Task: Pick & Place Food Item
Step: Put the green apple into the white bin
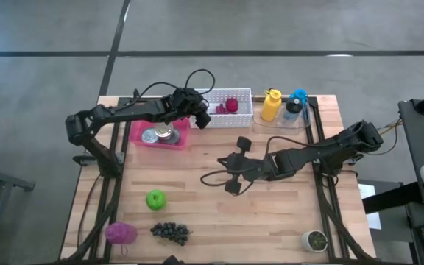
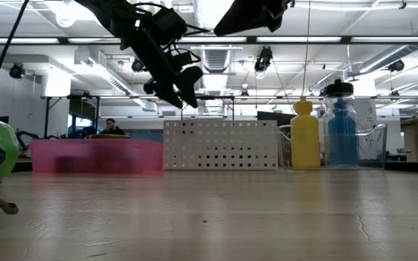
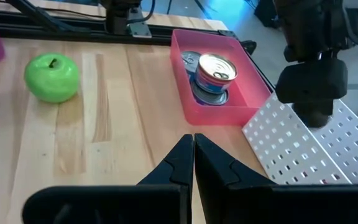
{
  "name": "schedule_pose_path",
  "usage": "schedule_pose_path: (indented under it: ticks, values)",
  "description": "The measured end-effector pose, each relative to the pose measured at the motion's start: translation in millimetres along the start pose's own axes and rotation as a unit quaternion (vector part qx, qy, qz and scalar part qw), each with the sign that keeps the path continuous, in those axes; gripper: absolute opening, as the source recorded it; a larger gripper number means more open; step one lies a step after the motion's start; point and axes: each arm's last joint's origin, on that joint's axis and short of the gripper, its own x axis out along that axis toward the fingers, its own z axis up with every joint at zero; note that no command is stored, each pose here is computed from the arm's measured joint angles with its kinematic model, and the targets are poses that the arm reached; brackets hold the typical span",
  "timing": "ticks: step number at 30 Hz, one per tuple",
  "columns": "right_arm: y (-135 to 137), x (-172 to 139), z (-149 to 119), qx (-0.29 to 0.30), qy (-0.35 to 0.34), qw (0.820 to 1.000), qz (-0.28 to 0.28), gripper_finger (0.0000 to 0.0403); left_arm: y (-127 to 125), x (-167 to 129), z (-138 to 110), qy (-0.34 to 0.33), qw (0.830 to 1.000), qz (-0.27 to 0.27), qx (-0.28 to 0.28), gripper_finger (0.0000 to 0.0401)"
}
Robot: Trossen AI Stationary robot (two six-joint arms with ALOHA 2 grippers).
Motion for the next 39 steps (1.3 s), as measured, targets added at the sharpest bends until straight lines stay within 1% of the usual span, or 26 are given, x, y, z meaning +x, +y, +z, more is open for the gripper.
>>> schedule_pose_path:
  ticks: [7, 11, 14, 19, 24, 32, 39]
  values:
    - [0, 0, 0, 0.000, 0.000, 1.000, 0.003, 0.0008, 0, 0, 0, 0.000, 1.000, 0.000, 0.000, 0.0346]
    - [0, 0, 0, 0.000, 0.000, 1.000, 0.003, 0.0008, 1, -2, 1, -0.001, 1.000, 0.000, 0.003, 0.0365]
    - [0, 0, 0, 0.000, 0.000, 1.000, 0.003, 0.0008, 2, -12, 2, 0.003, 1.000, -0.003, 0.016, 0.0373]
    - [0, 0, 0, 0.000, 0.000, 1.000, 0.003, 0.0008, -2, -43, 4, 0.007, 0.999, -0.018, 0.033, 0.0379]
    - [0, 0, 0, -0.003, 0.000, 1.000, 0.003, 0.0008, -11, -81, -4, 0.033, 0.995, -0.044, 0.081, 0.0374]
    - [0, 0, 0, -0.004, 0.000, 1.000, 0.003, 0.0008, -38, -140, -25, 0.052, 0.983, -0.108, 0.143, 0.0360]
    - [2, 0, 0, -0.004, 0.002, 1.000, 0.027, 0.0008, -61, -177, -51, 0.095, 0.967, -0.152, 0.181, 0.0348]
